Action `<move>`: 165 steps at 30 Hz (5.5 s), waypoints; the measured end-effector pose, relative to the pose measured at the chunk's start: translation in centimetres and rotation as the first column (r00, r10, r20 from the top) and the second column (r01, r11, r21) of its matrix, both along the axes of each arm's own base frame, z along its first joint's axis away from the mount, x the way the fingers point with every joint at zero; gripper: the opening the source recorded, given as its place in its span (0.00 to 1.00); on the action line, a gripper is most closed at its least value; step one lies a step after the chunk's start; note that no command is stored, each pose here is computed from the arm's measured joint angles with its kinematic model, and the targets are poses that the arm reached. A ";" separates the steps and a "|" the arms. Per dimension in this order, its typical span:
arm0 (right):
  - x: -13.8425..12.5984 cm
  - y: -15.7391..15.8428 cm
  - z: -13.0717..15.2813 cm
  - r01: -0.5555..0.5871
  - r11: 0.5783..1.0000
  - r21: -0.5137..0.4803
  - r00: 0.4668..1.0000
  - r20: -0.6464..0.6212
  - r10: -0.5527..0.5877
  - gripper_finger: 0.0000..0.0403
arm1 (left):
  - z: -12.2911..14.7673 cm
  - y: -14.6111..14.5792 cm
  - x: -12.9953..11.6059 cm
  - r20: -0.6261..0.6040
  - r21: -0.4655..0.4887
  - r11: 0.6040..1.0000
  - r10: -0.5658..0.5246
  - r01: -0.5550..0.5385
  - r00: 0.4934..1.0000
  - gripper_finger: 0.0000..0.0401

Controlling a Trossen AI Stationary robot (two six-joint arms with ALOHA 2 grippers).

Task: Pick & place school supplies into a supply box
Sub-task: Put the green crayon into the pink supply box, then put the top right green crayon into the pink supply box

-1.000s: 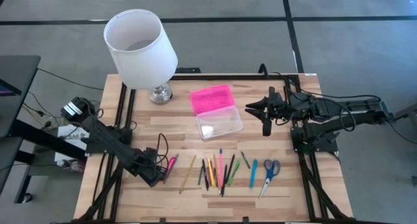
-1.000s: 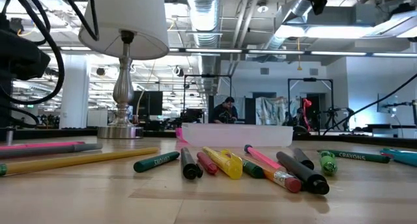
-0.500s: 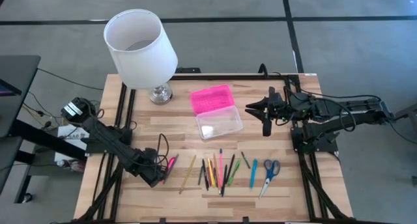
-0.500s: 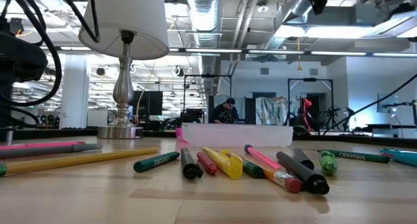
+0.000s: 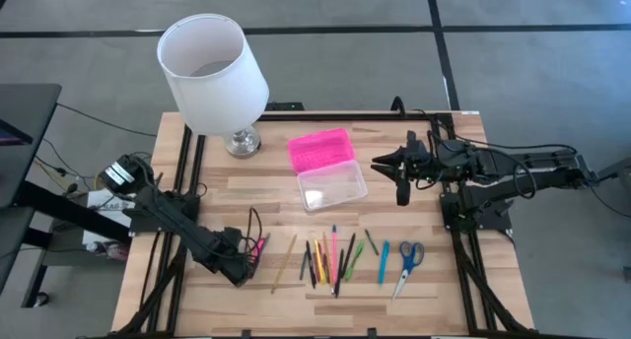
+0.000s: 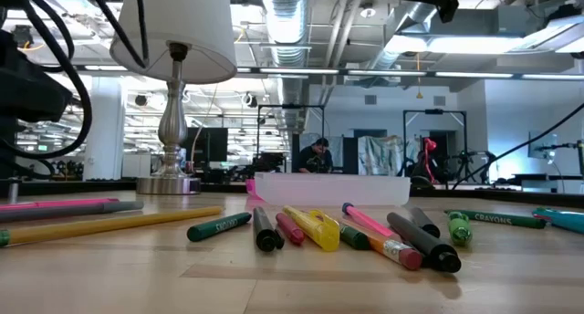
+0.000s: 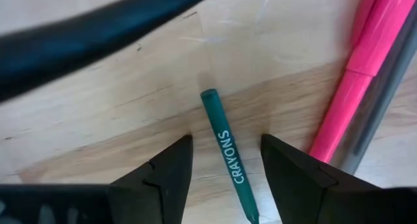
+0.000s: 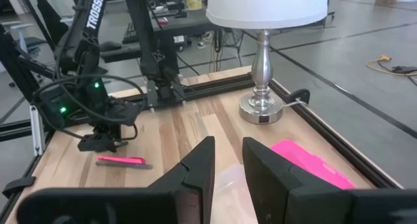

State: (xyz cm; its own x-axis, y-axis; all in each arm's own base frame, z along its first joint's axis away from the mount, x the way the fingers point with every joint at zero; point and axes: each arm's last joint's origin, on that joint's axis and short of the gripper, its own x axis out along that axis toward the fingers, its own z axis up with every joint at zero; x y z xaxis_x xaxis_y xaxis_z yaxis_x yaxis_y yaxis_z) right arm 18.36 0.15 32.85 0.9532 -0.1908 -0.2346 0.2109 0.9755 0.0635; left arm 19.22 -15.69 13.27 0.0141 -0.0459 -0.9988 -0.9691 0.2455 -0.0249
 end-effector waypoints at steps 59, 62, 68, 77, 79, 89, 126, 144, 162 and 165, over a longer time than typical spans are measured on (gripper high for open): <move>0.0 -0.7 0.0 0.046 0.999 0.024 0.999 0.006 -0.046 0.19 | -0.2 4.1 1.7 -0.026 0.009 0.926 -0.377 0.377 0.926 0.07; 0.0 -0.7 0.0 0.045 0.999 0.026 0.999 0.006 -0.045 0.19 | -0.2 4.6 1.9 -0.028 0.007 0.919 -0.393 0.393 0.919 0.07; 0.0 -0.7 0.0 0.051 0.997 0.051 0.999 0.011 -0.052 0.19 | 0.4 5.0 1.8 0.003 0.029 0.918 -0.395 0.395 0.919 0.07; 0.0 -0.7 0.0 0.051 0.997 0.052 0.999 0.015 -0.052 0.19 | 3.7 6.5 2.0 0.186 0.189 0.937 -0.328 0.294 0.926 0.02; 0.0 -0.7 0.1 0.051 0.997 0.052 0.998 0.017 -0.052 0.19 | 4.8 7.2 2.5 0.240 0.236 0.930 -0.335 0.280 0.911 0.02; 0.0 -0.7 0.1 0.055 0.996 0.067 0.998 0.021 -0.056 0.19 | 8.6 11.8 6.6 0.351 0.421 0.841 -0.497 0.341 0.793 0.03; -0.5 -0.6 -1.5 0.106 0.977 0.182 0.989 -0.123 -0.084 0.19 | 7.5 22.5 21.1 0.208 0.523 0.586 -0.792 0.619 0.574 0.11; -0.7 3.6 -3.5 0.134 0.884 0.448 0.961 -0.275 -0.006 0.19 | 11.5 20.3 19.3 0.183 0.560 0.446 -0.888 0.698 0.421 0.36; 4.1 8.7 -11.1 0.448 0.737 0.505 0.811 -0.578 -0.097 0.19 | 18.8 16.3 12.6 0.129 0.644 0.322 -0.940 0.694 0.316 0.36; 4.5 9.1 -12.0 0.491 0.711 0.504 0.788 -0.605 -0.115 0.19 | 19.8 16.2 11.5 0.130 0.651 0.316 -0.942 0.690 0.309 0.36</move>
State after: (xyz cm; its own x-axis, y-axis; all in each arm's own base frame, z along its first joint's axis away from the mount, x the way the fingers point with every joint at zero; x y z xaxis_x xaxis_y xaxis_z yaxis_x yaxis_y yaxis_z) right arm 22.83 9.23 20.85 0.5699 -0.0821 -0.8176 0.6683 0.6252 0.4031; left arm 30.75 0.47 33.08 0.6263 0.0842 -0.7751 -0.1142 0.9933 0.0156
